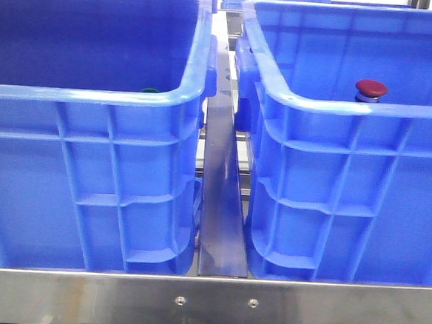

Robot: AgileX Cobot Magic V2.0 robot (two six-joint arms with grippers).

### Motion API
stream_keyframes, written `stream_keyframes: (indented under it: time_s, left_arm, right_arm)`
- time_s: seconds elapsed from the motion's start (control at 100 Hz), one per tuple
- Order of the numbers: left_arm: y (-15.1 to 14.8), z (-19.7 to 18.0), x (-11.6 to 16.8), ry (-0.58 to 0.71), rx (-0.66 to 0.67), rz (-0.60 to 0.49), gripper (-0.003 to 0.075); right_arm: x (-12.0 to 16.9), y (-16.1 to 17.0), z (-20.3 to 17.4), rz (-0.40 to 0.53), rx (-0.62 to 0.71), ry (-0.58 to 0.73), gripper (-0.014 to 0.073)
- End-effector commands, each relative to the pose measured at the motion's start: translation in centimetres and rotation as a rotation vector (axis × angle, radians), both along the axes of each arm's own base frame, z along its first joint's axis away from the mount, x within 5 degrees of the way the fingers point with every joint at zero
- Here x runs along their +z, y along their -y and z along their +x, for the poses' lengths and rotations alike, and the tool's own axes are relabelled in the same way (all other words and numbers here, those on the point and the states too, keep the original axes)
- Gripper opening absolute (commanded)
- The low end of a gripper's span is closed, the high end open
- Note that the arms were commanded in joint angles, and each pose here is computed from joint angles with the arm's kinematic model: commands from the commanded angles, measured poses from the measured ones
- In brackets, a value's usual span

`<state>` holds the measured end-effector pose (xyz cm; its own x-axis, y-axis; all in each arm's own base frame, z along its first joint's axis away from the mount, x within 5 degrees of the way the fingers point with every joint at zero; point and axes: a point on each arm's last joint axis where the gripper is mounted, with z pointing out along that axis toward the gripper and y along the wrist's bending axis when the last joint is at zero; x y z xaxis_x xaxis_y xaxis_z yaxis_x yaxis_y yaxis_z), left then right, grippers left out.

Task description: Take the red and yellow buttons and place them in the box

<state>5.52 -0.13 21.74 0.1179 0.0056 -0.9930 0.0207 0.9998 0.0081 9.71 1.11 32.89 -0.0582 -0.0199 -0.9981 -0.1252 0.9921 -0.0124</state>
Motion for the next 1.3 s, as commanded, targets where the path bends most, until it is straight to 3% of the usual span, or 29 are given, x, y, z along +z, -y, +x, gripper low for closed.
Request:
stream_keyframes:
  time_s: [0.0,0.1,0.39,0.66,1.29]
  left_arm:
    - [0.1,-0.1,-1.0,0.053,-0.019,-0.011,-0.0019]
    - [0.1,-0.1,-1.0,0.053,-0.019,-0.011,-0.0019]
    - [0.1,-0.1,-1.0,0.053,-0.019,-0.011,-0.0019]
    - [0.1,-0.1,-1.0,0.053,-0.019,-0.011,-0.0019]
    - [0.1,-0.1,-1.0,0.053,-0.019,-0.011,-0.0019]
  right_arm:
    - [1.0,0.6,0.0,0.047,-0.071,0.035,-0.0097]
    - [1.1,1.0,0.0,0.088,-0.112,0.042,-0.0097]
    - [1.3,1.4,-0.6,0.086,-0.151,0.178,-0.0097]
    - [-2.6,0.9,-2.7,0.069,-0.092,0.313,-0.0097]
    - [-9.8,0.9,-4.8,0.129,-0.068,0.372,-0.0097]
